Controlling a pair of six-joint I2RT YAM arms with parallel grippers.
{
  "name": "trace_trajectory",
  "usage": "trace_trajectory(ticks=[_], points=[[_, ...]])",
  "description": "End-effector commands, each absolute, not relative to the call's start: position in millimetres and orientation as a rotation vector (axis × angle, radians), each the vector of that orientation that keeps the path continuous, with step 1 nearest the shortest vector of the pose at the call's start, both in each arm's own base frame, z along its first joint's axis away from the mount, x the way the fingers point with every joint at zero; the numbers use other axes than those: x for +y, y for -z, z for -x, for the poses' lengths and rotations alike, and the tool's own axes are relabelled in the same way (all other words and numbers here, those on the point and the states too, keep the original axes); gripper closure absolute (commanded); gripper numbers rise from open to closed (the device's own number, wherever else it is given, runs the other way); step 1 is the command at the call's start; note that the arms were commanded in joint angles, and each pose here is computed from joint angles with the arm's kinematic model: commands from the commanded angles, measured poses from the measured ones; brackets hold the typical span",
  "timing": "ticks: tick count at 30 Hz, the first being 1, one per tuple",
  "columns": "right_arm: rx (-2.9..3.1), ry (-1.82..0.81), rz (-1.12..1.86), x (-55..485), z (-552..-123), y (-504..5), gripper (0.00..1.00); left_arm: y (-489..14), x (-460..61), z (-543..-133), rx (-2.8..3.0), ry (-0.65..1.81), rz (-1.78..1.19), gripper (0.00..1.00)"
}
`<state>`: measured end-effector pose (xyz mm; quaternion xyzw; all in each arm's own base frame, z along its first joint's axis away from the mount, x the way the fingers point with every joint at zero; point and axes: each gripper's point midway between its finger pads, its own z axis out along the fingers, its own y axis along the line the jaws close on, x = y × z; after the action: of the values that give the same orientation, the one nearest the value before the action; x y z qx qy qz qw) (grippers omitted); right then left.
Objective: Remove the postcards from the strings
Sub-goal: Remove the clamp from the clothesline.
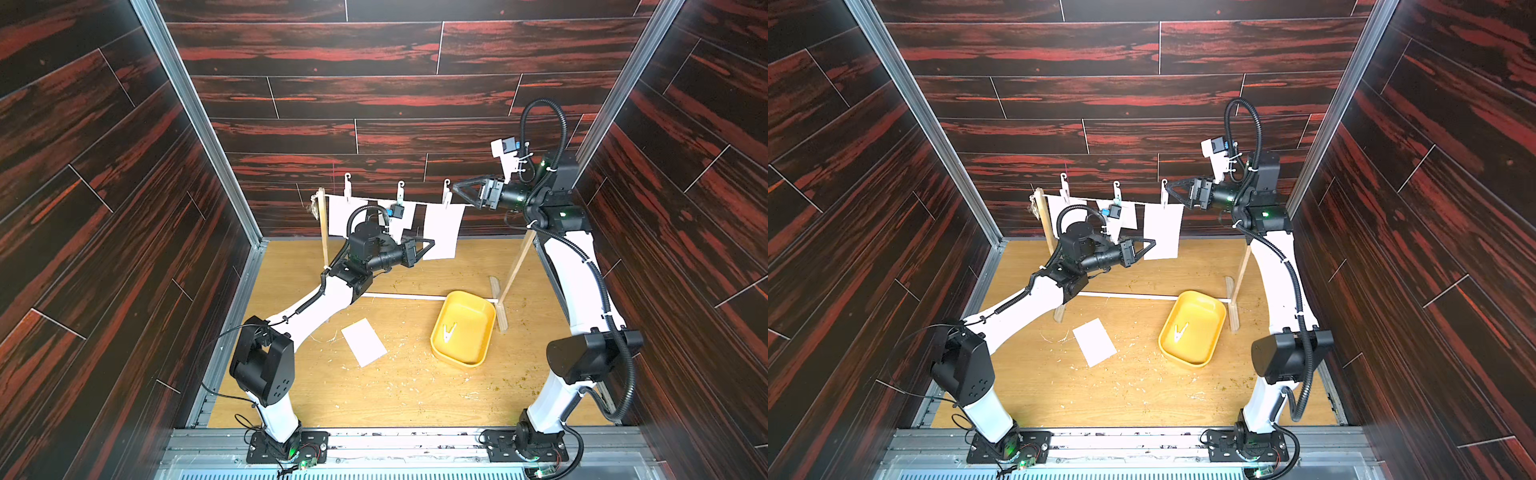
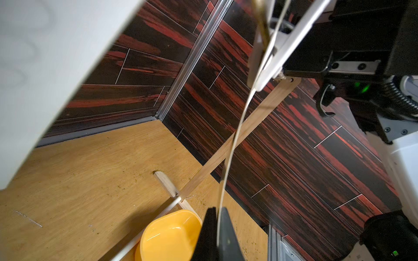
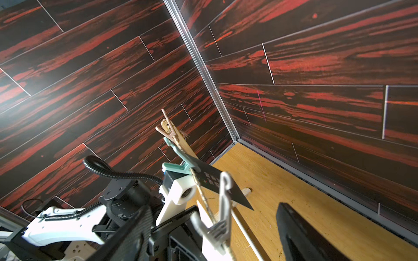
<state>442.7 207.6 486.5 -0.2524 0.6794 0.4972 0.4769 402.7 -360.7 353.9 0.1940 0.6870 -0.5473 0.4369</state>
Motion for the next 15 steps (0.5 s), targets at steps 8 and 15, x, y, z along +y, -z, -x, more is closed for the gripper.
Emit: trace_trajectory(ticks=[8, 15], points=[[1.633, -1.335, 0.784, 245.7, -438.7, -473.6, 0.15, -377.5, -357.1, -403.2, 1.655, 1.363, -0.517, 1.00], [1.620, -1.368, 0.838, 256.8, -432.5, -466.1, 0.21, -381.0, -358.1, -400.1, 1.646, 1.386, -0.530, 1.00]])
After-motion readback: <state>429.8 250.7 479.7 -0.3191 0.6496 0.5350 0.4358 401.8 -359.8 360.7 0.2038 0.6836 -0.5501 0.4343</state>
